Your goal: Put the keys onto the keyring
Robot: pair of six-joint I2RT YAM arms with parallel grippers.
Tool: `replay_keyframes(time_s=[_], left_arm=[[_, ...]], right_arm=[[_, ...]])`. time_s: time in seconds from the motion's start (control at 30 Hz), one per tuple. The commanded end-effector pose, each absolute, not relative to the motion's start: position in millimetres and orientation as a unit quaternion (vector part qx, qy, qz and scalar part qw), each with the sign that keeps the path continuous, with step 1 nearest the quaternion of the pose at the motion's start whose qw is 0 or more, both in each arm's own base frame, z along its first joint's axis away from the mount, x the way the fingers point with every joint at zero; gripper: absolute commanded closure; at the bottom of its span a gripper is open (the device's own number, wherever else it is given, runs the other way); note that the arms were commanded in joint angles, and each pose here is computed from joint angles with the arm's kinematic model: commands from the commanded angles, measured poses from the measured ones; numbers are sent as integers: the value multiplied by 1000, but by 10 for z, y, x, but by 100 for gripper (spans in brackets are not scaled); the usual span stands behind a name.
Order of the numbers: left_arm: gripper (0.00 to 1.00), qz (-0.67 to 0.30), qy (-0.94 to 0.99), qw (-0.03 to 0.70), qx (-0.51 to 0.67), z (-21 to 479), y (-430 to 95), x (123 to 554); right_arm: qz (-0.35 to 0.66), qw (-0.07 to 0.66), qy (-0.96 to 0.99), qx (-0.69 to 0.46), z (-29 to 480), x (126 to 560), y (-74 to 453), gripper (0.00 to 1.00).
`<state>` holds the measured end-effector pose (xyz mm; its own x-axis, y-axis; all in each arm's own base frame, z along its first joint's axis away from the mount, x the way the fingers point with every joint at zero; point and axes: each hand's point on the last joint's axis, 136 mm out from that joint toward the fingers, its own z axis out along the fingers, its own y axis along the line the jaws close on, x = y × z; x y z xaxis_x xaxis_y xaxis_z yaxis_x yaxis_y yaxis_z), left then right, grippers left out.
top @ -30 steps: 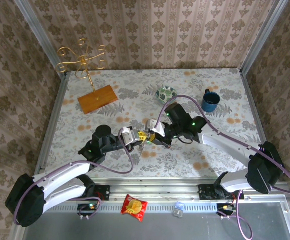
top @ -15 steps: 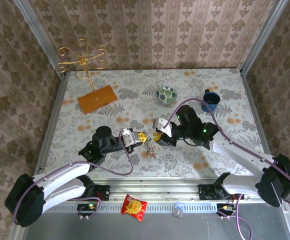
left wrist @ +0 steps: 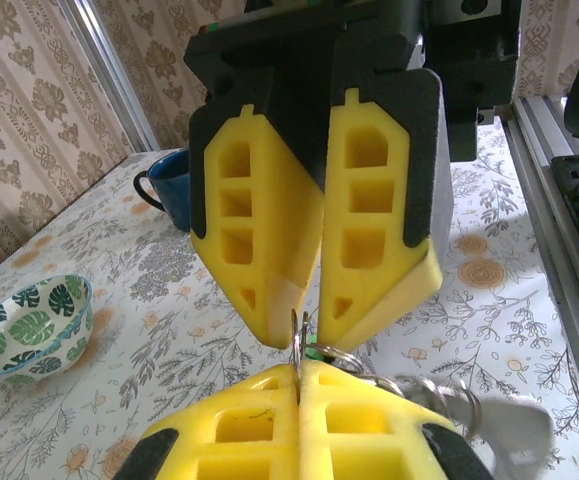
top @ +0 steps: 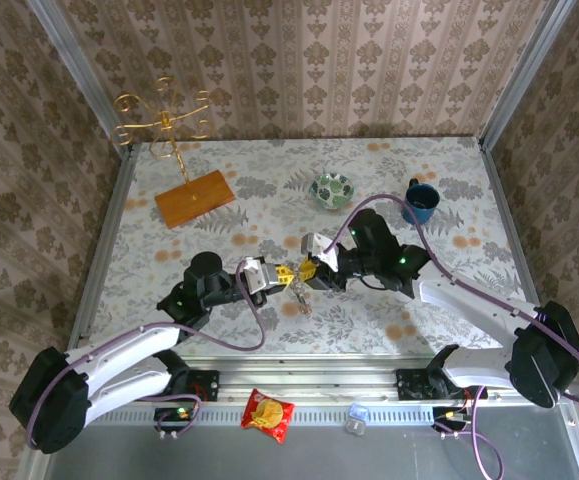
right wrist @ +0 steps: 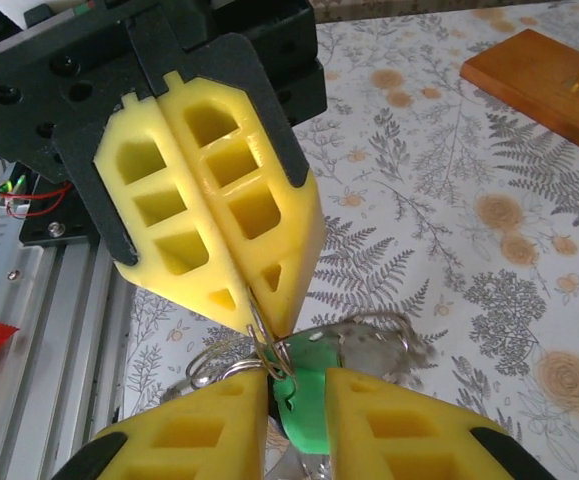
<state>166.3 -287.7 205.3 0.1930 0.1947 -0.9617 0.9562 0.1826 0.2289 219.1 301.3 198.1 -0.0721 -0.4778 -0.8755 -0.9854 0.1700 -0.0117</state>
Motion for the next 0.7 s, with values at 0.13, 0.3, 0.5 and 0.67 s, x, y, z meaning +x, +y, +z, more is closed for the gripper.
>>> replay_keyframes(time_s=[0.13,0.3,0.5,0.67], left_arm=[[100,-368,505,565,539,2187,-2929,1588],[100,-371,504,563,540,2187,-2934,1577],[100,-373,504,562,539,2184,-2939,1576],[91,-352,523,567,531,2164,-2919,1670]], right_arm=[[344,414,629,-561,2176,2206,3113,78],[343,418,626,-562,2196,2217,3122,81],[350,412,621,-568,2190,2184,3129,93],[343,393,619,-587,2165,2131,3104,100]])
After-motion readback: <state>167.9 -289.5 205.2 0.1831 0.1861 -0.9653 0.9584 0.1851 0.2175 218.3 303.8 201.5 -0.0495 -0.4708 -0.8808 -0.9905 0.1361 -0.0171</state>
